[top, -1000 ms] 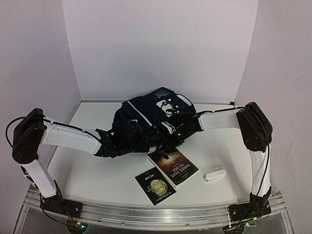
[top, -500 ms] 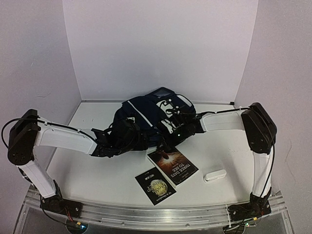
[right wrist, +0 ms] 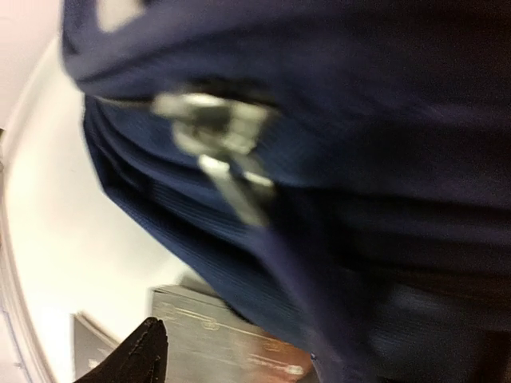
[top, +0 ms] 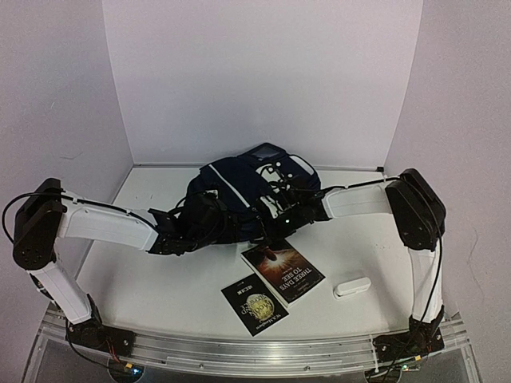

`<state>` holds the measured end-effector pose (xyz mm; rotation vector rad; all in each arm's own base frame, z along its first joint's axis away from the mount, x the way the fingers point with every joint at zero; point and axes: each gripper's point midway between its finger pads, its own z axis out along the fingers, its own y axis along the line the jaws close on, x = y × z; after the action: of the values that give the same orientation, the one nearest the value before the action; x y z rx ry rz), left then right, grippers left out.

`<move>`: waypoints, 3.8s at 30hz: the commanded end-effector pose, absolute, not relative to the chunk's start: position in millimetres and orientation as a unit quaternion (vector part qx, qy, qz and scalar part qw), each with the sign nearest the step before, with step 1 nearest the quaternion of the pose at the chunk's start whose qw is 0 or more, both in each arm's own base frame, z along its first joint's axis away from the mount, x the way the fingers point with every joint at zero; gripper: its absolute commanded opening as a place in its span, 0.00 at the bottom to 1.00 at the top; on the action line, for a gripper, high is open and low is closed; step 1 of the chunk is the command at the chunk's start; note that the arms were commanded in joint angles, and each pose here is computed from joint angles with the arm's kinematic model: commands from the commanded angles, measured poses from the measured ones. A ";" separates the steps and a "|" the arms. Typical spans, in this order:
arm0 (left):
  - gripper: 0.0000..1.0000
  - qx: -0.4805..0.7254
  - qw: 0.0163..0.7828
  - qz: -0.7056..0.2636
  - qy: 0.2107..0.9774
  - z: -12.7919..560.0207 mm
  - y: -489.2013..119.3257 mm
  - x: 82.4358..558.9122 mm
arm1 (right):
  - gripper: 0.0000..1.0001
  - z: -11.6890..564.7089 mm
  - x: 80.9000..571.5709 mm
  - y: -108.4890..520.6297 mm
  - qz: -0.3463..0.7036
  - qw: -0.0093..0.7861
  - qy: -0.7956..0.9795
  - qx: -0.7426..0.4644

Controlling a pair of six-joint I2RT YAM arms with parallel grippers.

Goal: Pack the student bag
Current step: Adjust the student bag at the center of the board, then zip the student bag at the center of the board.

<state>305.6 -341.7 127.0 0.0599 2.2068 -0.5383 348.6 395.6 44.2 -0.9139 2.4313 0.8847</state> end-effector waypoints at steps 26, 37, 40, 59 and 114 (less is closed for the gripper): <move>0.47 0.115 0.406 -0.303 0.854 93.9 -390.3 303.7 | 0.57 120.6 383.7 320.7 0.349 0.255 0.874 -0.221; 0.39 0.124 0.395 -0.314 0.855 70.0 -417.8 326.9 | 0.58 118.9 385.1 312.8 0.341 0.255 0.876 -0.227; 0.36 0.128 0.396 -0.318 0.852 68.9 -424.6 333.2 | 0.58 119.9 385.2 312.7 0.341 0.256 0.875 -0.228; 0.28 0.109 0.396 -0.299 0.861 39.9 -423.8 345.9 | 0.59 119.7 384.0 311.8 0.346 0.252 0.874 -0.229; 0.00 0.191 0.367 -0.380 0.827 150.3 -429.5 302.2 | 0.49 67.6 413.8 360.5 0.077 0.411 0.728 -0.543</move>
<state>304.7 -405.7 68.2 0.4763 2.3139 -0.7888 384.3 365.7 64.0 -1.4188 1.8682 0.3923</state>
